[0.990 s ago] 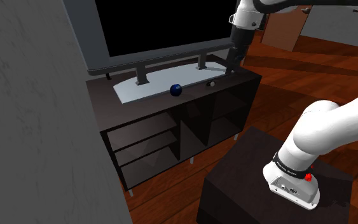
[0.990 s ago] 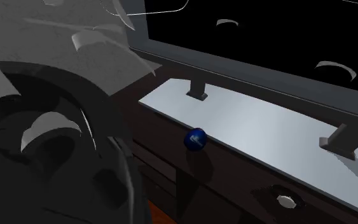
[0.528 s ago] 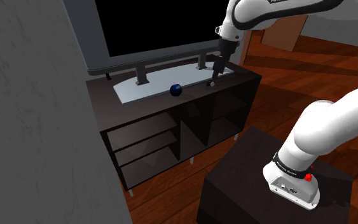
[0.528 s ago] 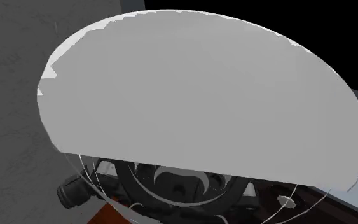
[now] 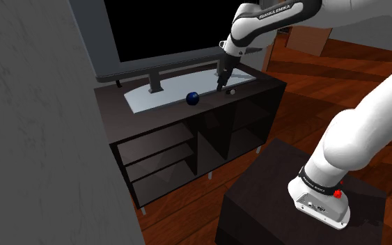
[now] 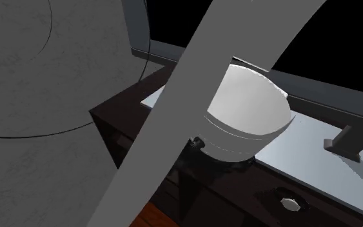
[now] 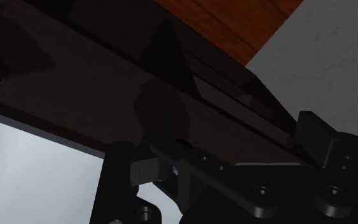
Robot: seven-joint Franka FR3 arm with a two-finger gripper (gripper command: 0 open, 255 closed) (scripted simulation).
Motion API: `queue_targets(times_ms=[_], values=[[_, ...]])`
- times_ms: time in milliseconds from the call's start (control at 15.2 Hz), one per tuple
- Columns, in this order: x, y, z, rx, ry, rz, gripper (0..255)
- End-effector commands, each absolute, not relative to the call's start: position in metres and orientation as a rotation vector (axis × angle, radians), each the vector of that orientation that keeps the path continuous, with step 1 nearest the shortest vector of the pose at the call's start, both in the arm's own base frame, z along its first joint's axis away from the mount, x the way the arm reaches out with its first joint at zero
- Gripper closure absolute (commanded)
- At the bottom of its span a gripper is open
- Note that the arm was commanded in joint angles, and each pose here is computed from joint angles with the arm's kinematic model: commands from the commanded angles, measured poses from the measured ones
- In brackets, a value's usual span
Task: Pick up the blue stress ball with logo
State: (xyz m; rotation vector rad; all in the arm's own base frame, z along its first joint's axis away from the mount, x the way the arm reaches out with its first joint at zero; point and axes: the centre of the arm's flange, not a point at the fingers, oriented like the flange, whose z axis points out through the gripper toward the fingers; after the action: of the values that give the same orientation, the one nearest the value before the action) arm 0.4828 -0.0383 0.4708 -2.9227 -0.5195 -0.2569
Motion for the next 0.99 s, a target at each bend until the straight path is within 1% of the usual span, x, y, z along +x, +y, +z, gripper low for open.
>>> queue_targets(times_ms=[0, 726, 924], values=[[0.501, -0.039, 0.454, -2.901, -0.562, -0.283, 0], [0.618, -0.037, 0.383, -2.773, -0.772, -0.404, 0], [0.618, -0.037, 0.367, -2.773, -0.772, -0.404, 0]])
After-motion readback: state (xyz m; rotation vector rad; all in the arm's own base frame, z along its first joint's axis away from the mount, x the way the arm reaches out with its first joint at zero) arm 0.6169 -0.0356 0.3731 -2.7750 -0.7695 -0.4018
